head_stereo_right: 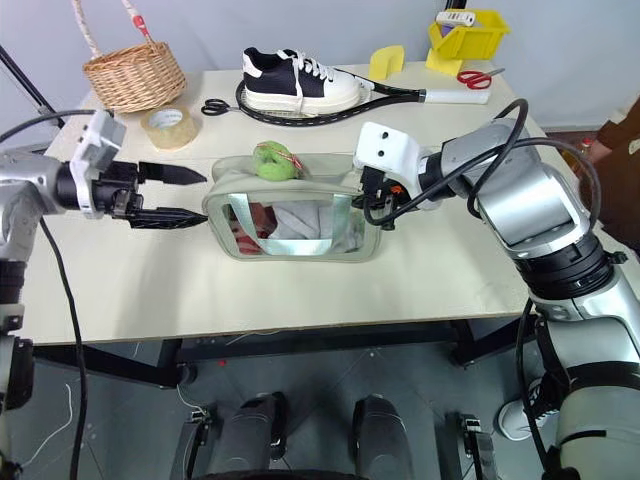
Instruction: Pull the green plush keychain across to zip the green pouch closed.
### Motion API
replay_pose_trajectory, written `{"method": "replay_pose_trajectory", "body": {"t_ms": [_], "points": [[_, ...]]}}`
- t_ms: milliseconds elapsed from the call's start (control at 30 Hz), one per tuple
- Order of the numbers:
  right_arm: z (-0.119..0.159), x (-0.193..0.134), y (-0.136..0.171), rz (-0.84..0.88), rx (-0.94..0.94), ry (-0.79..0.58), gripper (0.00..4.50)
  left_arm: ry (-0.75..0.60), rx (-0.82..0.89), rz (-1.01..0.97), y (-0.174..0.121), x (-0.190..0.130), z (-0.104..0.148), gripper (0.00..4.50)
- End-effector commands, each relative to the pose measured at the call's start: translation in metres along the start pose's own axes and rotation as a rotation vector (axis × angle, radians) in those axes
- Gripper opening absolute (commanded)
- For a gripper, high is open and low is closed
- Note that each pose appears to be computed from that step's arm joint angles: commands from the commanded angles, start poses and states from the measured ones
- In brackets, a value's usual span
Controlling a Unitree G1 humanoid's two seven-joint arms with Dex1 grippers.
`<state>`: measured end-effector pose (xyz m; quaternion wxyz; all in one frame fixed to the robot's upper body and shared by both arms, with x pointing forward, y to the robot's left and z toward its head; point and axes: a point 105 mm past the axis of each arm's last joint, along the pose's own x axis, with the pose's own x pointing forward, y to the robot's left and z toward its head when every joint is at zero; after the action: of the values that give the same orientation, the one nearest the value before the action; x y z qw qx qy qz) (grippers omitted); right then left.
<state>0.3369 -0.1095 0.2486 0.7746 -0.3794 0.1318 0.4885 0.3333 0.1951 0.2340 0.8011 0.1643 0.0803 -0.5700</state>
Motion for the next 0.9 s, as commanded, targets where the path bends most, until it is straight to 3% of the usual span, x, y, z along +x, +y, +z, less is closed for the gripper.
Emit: {"method": "replay_pose_trajectory", "body": {"t_ms": [33, 167, 233, 367, 467, 567, 800, 900], "points": [[0.011, -0.008, -0.006, -0.034, -0.023, -0.037, 0.0, 0.004, 0.036, 0.021, 0.003, 0.012, 0.0, 2.2], [0.012, -0.01, -0.006, -0.037, -0.022, -0.04, 0.0, -0.008, 0.041, 0.029, 0.004, 0.016, -0.001, 0.24], [0.013, -0.011, -0.005, -0.033, -0.031, -0.045, 0.0, -0.002, 0.051, 0.04, 0.006, 0.017, 0.0, 0.06], [0.021, -0.022, 0.005, 0.024, -0.04, -0.105, 1.59, 0.001, 0.062, 0.073, 0.009, 0.019, 0.002, 0.0], [0.053, -0.038, 0.005, 0.051, -0.043, -0.269, 3.03, 0.0, 0.062, 0.068, 0.008, 0.021, 0.002, 0.0], [0.074, -0.035, 0.001, 0.046, -0.036, -0.34, 4.48, 0.001, 0.062, 0.063, 0.006, 0.022, 0.001, 0.0], [0.098, 0.023, -0.013, 0.002, 0.017, -0.283, 4.48, 0.0, 0.061, 0.061, 0.003, 0.024, -0.001, 0.0], [0.096, 0.032, -0.017, -0.01, 0.021, -0.245, 3.6, 0.0, 0.062, 0.066, 0.003, 0.023, 0.0, 0.0]]}}
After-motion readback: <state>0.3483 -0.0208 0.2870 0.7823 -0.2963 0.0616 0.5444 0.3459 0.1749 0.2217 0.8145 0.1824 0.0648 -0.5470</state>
